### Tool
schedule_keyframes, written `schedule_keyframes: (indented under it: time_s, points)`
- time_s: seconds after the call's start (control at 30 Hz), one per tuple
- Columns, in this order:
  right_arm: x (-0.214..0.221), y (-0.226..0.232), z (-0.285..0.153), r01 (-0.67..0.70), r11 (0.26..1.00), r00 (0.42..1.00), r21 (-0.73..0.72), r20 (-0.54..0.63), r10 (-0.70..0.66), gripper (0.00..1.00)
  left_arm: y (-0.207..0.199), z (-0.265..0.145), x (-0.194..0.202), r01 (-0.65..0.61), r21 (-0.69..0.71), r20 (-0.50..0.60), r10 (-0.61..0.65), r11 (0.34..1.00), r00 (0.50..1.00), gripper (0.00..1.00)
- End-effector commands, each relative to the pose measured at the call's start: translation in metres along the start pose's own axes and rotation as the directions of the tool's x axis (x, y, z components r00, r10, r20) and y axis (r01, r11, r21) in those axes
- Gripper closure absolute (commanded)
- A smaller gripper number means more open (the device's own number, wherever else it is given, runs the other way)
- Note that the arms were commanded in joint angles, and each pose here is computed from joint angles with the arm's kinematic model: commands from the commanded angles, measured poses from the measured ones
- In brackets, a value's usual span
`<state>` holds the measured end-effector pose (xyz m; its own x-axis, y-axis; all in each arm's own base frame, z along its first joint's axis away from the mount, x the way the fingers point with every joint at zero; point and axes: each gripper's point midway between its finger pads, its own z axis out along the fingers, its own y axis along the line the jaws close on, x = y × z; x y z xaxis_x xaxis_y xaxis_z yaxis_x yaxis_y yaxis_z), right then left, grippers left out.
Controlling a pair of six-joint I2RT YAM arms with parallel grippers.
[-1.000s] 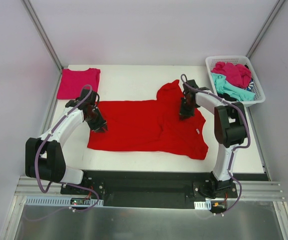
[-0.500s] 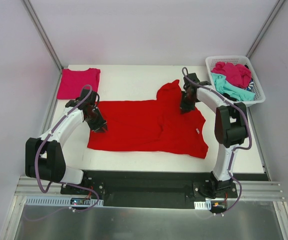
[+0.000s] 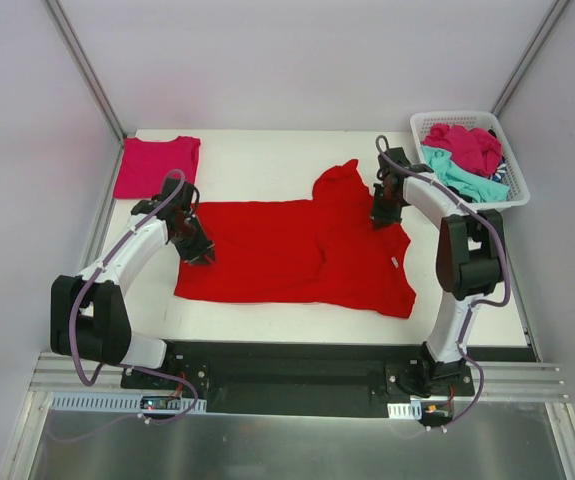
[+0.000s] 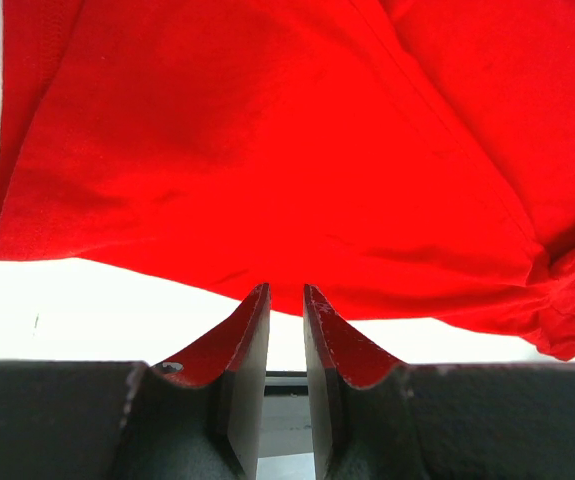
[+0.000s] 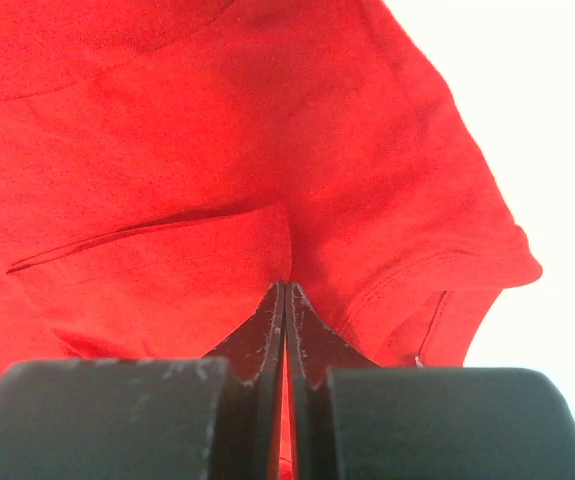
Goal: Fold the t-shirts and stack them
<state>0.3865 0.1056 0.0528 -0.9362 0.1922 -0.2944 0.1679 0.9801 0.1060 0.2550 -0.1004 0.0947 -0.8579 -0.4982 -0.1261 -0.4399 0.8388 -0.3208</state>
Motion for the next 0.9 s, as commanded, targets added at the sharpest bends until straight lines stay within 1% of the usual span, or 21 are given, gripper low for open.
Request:
schedule_keyframes:
  time_s: [0.0,0.13,0.2,0.23,0.27,0.3,0.37,0.4,0.53,0.57,0.63,0.7,0.73,0.77,0.83,0.87]
  points:
    - [-0.011,-0.009,-0.021,-0.005,1.000,0.998,0.006,0.056,0.005,0.99,-0.003,-0.004,0.003,-0.015,-0.007,-0.007,0.015,1.000,1.000,0.80]
    - [-0.011,-0.008,-0.014,-0.008,1.000,0.999,0.003,0.043,0.007,0.99,-0.002,-0.004,0.003,-0.014,-0.010,-0.005,0.014,1.000,1.000,0.80]
    - [-0.009,-0.008,-0.008,-0.007,1.000,1.000,0.003,0.028,0.007,0.97,-0.001,-0.002,0.003,-0.011,-0.016,-0.007,0.011,1.000,1.000,0.80]
    - [-0.007,-0.008,0.001,-0.007,1.000,1.000,0.010,0.008,0.006,0.94,0.000,-0.001,0.003,-0.011,-0.019,-0.006,0.011,1.000,1.000,0.80]
    - [-0.005,-0.006,0.004,-0.005,1.000,1.000,-0.001,-0.008,0.005,0.78,0.000,0.000,0.003,-0.012,-0.020,-0.010,0.012,1.000,1.000,0.80]
    - [-0.004,-0.007,0.007,-0.011,1.000,1.000,0.008,-0.021,0.011,0.71,0.000,0.001,0.003,-0.012,-0.021,-0.009,0.012,1.000,1.000,0.80]
    - [-0.001,-0.008,0.013,-0.019,1.000,0.999,0.018,-0.030,0.020,0.61,-0.001,0.004,0.000,-0.020,-0.023,-0.007,0.019,1.000,1.000,0.79]
    - [-0.003,-0.008,0.012,-0.023,1.000,0.999,0.018,-0.022,0.023,0.60,-0.001,0.004,-0.002,-0.023,-0.026,-0.003,0.023,0.999,1.000,0.79]
    - [-0.013,-0.002,-0.009,-0.025,1.000,0.999,-0.010,0.026,0.026,0.58,-0.021,-0.002,-0.021,-0.054,0.009,0.023,0.054,0.998,0.998,0.76]
    - [-0.021,0.000,-0.022,-0.016,1.000,0.998,-0.018,0.052,0.017,0.58,-0.035,-0.006,-0.034,-0.066,0.032,0.041,0.065,0.997,0.997,0.75]
    - [-0.028,0.002,-0.033,-0.009,1.000,0.998,-0.022,0.066,0.010,0.58,-0.055,-0.017,-0.054,-0.088,0.064,0.075,0.083,0.994,0.994,0.75]
    - [-0.037,0.002,-0.044,0.009,1.000,0.997,-0.014,0.079,-0.008,0.58,-0.062,-0.010,-0.061,-0.087,0.055,0.045,0.084,0.995,0.995,0.75]
    - [-0.038,0.002,-0.046,0.014,1.000,0.997,-0.013,0.078,-0.012,0.58,-0.072,-0.013,-0.070,-0.090,0.072,0.060,0.086,0.993,0.994,0.75]
    - [-0.039,0.002,-0.046,0.018,1.000,0.997,-0.013,0.078,-0.017,0.58,-0.073,-0.005,-0.073,-0.086,0.063,0.043,0.084,0.994,0.996,0.75]
    - [-0.039,0.003,-0.044,0.019,1.000,0.997,-0.014,0.071,-0.018,0.59,-0.079,-0.004,-0.084,-0.092,0.059,0.059,0.089,0.994,0.994,0.75]
    - [-0.038,0.004,-0.041,0.019,1.000,0.998,-0.019,0.065,-0.018,0.60,-0.077,0.005,-0.086,-0.088,0.038,0.043,0.087,0.995,0.995,0.76]
